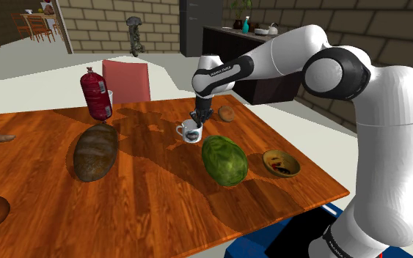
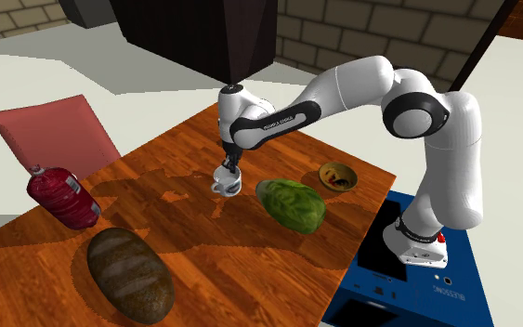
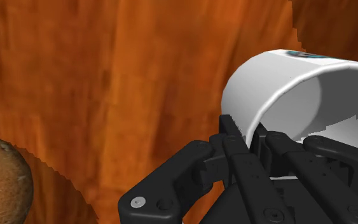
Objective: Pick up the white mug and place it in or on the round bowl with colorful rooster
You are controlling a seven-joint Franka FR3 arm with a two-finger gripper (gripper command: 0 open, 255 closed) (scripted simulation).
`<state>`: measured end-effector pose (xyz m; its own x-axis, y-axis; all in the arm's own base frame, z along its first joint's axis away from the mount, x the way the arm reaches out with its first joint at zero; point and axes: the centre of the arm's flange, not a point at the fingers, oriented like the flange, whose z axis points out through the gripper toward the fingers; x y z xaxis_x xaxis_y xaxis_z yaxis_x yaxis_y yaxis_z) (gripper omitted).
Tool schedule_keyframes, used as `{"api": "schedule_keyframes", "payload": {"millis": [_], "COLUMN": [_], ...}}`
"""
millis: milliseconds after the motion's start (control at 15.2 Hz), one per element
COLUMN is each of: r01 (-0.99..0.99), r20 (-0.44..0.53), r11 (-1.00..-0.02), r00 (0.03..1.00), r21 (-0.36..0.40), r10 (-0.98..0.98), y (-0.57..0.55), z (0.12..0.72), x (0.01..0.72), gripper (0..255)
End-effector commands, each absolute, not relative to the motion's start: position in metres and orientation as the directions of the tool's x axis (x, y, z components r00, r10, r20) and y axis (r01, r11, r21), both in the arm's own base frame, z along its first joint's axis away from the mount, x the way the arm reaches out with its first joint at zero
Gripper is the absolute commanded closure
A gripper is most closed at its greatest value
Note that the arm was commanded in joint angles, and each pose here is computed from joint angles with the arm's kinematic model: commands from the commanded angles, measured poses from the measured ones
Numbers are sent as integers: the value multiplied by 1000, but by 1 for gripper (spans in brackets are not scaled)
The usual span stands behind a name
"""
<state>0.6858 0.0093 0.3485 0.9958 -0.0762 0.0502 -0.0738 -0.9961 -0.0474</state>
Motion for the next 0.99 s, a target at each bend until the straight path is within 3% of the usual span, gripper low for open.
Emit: {"api": "schedule_keyframes", "payload": {"millis": [0,924], "r01": [-74,-74], "r20": [50,50], "r11": [-996,-996], "r00": [996,996], "r21": [-47,-47], "r10": [-76,-76], "y": [9,9], "z": [354,428], "x": [686,686], "gripper": [255,255]}}
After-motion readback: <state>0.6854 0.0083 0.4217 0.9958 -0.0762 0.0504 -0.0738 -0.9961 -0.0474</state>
